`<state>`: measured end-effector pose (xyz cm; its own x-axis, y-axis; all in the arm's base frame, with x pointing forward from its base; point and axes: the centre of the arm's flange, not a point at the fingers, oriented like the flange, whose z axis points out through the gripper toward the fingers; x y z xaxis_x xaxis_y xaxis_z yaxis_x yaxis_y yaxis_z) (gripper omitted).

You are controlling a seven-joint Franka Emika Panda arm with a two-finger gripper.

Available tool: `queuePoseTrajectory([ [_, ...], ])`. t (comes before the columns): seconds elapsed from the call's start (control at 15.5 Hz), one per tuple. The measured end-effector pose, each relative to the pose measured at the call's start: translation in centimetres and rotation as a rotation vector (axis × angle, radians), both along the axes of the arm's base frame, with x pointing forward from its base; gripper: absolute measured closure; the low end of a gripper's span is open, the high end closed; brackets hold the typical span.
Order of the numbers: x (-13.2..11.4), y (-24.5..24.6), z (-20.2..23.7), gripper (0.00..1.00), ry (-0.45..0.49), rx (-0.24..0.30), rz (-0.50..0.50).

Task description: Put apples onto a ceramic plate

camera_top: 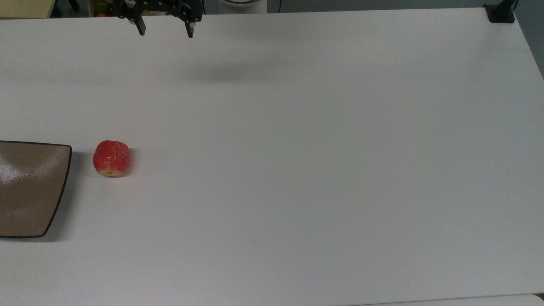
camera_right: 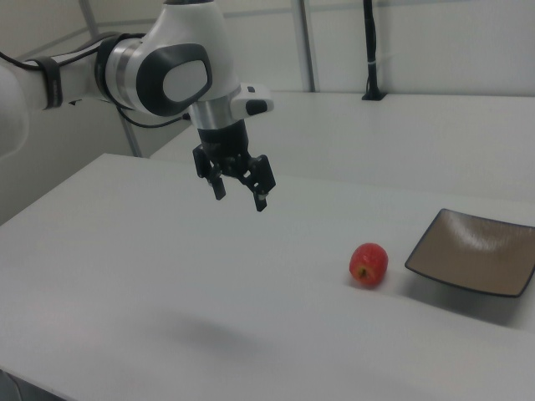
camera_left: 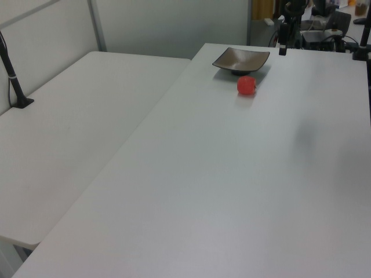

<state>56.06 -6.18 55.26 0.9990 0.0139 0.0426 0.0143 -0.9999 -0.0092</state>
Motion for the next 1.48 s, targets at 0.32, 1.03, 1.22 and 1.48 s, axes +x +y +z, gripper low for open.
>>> queuePoseTrajectory([
  [0.32,2.6,-0.7,-1.8,0.0,-0.087,-0.018,-0.002],
  [1.03,10.2,-5.5,-9.6,0.0,-0.191,-0.148,0.038],
  [1.22,11.7,-5.5,-11.7,0.0,-0.22,-0.163,0.05],
  [1.48,13.0,-5.8,-15.5,0.0,-0.219,-0.212,0.097],
])
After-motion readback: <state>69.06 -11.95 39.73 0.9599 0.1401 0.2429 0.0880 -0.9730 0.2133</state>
